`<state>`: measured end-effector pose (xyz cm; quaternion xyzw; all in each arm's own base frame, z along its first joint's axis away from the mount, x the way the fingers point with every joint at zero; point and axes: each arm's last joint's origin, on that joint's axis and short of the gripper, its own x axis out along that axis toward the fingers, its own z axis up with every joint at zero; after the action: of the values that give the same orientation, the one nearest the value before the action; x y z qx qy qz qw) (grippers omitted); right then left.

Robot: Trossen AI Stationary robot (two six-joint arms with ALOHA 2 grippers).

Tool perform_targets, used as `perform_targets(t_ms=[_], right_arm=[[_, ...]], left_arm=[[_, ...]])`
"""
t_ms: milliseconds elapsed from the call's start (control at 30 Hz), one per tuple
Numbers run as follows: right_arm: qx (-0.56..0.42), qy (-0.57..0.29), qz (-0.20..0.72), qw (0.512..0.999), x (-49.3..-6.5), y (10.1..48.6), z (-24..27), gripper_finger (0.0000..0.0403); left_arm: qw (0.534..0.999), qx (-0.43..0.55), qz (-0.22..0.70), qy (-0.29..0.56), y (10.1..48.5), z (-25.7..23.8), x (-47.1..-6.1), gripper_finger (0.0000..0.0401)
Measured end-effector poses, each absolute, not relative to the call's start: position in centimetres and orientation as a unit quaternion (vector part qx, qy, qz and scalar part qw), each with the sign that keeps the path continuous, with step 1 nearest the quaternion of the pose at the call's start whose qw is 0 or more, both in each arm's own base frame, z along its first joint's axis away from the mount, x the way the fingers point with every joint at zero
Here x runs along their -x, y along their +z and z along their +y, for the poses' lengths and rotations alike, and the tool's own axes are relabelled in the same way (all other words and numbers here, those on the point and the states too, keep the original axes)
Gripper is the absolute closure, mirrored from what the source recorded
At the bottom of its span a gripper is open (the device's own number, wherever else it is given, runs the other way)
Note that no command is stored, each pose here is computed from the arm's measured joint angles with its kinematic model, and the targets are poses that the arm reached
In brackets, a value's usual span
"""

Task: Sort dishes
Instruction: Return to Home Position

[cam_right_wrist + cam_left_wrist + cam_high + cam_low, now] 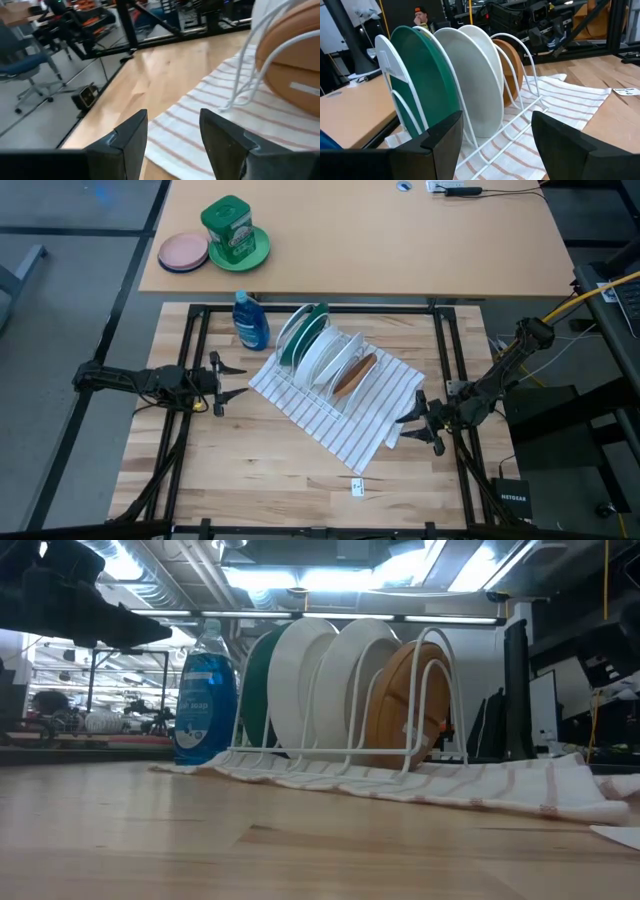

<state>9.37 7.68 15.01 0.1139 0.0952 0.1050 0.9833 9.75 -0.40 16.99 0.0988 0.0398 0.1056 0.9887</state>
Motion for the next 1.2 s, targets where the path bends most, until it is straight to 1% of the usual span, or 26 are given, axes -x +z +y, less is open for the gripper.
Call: perform_targets(t_ms=[300,500,667,967,1200], right_arm=[[-0.065,0.099,0.088,0.989,-9.4,15.0,7.6,0.022],[-0.05,0.1,0.087,0.99,-9.4,15.0,7.6,0.022],[-0.036,0.104,0.105,0.988,-9.3,14.6,7.5,0.022],[-0.045,0.109,0.099,0.988,-8.9,14.8,6.9,0.022],[-0.076,0.068,0.063,0.993,-9.2,15.6,5.6,0.022]], left_arm=[[0.989,-0.099,0.04,0.106,17.0,-0.4,-9.8,0.0176],[0.989,-0.099,0.04,0.106,17.0,-0.4,-9.8,0.0176],[0.989,-0.099,0.04,0.106,17.0,-0.4,-9.8,0.0176],[0.989,-0.099,0.04,0.106,17.0,-0.4,-9.8,0.0176],[0.989,-0.099,0.041,0.106,17.0,-0.4,-9.8,0.0176]])
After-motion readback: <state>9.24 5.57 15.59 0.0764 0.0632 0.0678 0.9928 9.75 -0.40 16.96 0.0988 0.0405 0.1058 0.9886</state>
